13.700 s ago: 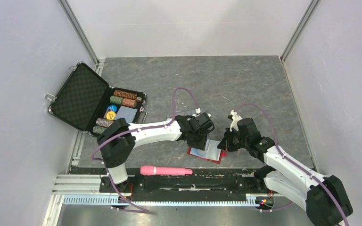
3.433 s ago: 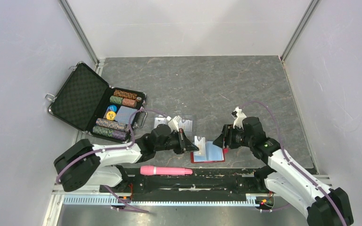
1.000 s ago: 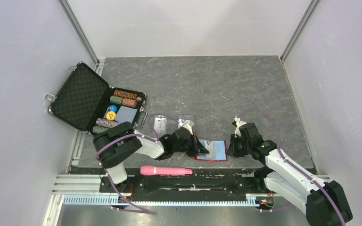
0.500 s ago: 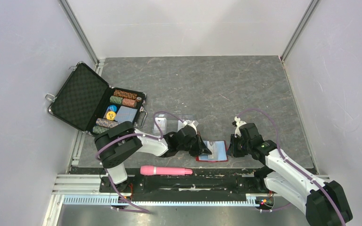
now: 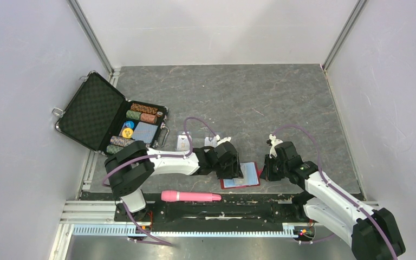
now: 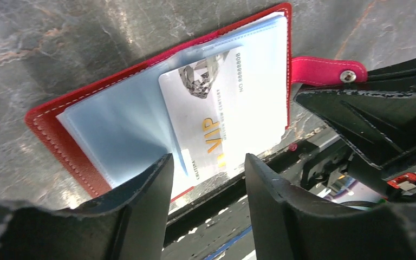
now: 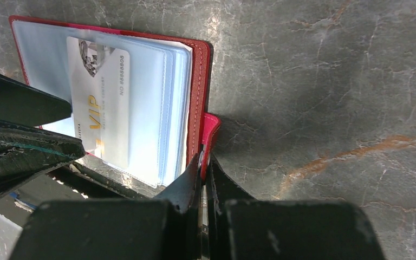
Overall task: Put the credit cards into the card holder
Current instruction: Insert the credit card into the card holder, then pick up the credit card from the storage box.
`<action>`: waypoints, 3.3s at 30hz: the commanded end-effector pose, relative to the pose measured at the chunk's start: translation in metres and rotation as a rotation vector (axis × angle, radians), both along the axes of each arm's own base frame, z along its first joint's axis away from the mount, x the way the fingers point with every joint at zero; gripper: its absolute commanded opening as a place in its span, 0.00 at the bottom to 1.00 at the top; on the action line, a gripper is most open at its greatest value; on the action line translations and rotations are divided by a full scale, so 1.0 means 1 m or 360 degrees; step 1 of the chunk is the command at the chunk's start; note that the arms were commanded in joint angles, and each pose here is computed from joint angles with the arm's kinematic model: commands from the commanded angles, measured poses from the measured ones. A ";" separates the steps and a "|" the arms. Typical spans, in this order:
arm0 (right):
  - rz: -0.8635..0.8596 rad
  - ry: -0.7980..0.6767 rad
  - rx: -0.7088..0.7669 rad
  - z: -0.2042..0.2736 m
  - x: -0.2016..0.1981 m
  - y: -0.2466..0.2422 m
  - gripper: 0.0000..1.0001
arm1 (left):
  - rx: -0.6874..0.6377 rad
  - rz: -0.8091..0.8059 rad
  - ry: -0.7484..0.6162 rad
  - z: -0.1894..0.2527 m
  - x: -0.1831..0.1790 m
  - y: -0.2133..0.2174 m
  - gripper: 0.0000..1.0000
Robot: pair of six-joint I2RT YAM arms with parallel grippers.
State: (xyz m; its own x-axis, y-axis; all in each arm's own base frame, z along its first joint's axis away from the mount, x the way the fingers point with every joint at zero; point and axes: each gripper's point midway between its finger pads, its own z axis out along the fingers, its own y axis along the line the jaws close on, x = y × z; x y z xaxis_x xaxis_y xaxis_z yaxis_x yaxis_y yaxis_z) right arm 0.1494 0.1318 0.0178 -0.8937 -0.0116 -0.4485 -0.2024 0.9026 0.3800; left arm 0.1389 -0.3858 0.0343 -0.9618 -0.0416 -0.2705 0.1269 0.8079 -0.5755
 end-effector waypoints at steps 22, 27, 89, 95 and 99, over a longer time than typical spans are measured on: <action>0.0001 -0.0028 0.0037 0.000 0.001 0.003 0.00 | 0.0179 -0.0267 -0.0118 -0.002 0.004 -0.039 0.54; -0.0001 -0.0030 0.0042 0.001 0.002 0.003 0.00 | 0.0163 -0.0286 -0.0112 0.000 0.003 -0.047 0.54; 0.0165 -0.0225 0.0592 0.098 0.089 0.106 0.92 | 0.0075 0.0144 -0.0162 0.074 0.114 0.177 0.66; 0.0199 -0.0162 0.0675 0.092 0.094 0.131 0.80 | 0.0161 0.0109 -0.0129 0.062 0.127 0.170 0.57; 0.0224 -0.0128 0.0716 0.089 0.096 0.145 0.81 | 0.0237 0.0049 -0.0096 0.050 0.133 0.157 0.57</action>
State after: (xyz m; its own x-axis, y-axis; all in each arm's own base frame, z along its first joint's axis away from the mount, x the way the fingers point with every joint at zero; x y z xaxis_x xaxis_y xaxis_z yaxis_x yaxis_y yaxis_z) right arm 0.2284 0.2514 0.0794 -0.8879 0.0505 -0.4573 -0.3004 0.6894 0.6592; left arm 0.2611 -0.2183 0.0850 -0.9477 -0.1145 -0.2980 0.0511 0.8670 -0.4957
